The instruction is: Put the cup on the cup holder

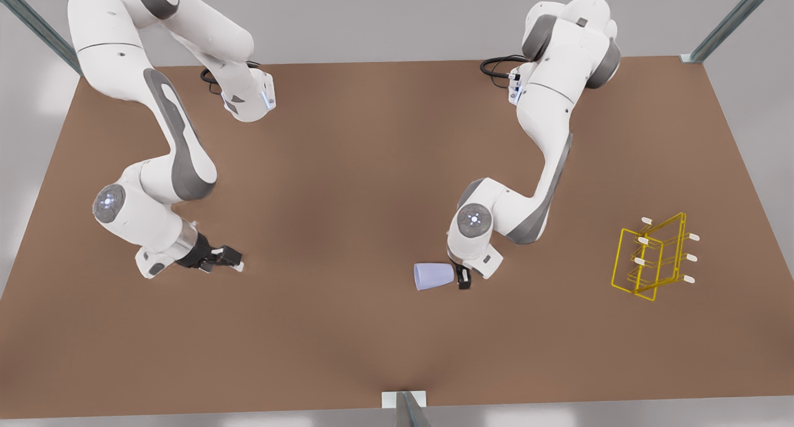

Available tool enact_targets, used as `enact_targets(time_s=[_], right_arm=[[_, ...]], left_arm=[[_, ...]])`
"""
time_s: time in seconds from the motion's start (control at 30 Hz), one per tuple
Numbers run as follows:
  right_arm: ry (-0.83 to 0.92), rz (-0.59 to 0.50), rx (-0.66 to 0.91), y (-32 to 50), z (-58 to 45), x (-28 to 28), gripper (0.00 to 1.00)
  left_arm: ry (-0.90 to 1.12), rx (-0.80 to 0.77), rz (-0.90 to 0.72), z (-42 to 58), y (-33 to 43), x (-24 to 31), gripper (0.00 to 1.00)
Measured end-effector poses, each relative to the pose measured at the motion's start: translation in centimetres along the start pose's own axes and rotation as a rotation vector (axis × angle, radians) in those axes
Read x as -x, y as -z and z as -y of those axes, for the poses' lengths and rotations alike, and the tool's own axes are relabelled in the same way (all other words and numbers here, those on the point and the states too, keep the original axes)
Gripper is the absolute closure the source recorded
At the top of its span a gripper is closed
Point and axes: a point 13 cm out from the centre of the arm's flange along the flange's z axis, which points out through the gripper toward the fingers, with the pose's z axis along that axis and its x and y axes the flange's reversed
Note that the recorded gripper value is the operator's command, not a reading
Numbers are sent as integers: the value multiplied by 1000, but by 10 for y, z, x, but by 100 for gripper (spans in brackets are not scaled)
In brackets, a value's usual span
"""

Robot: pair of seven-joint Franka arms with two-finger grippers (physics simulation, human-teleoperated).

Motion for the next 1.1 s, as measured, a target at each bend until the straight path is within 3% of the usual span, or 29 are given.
enact_targets(time_s=[0.17, 0.3, 0.6, 0.87, 1.1], right_arm=[[-38, -12, -176, 139, 107, 24, 0], [-25, -50, -275, 218, 94, -4, 0], [69, -256, -228, 187, 36, -48, 0], [86, -275, -231, 191, 44, -54, 0], [100, -293, -235, 183, 48, -55, 0]], left_arm=[[17, -3, -37, -12, 1, -28, 0], [22, 11, -39, -21, -23, -40, 0], [25, -10, -55, -21, -49, -56, 0], [20, -63, -89, -3, -40, -71, 0], [53, -107, -71, 27, -31, -47, 0]])
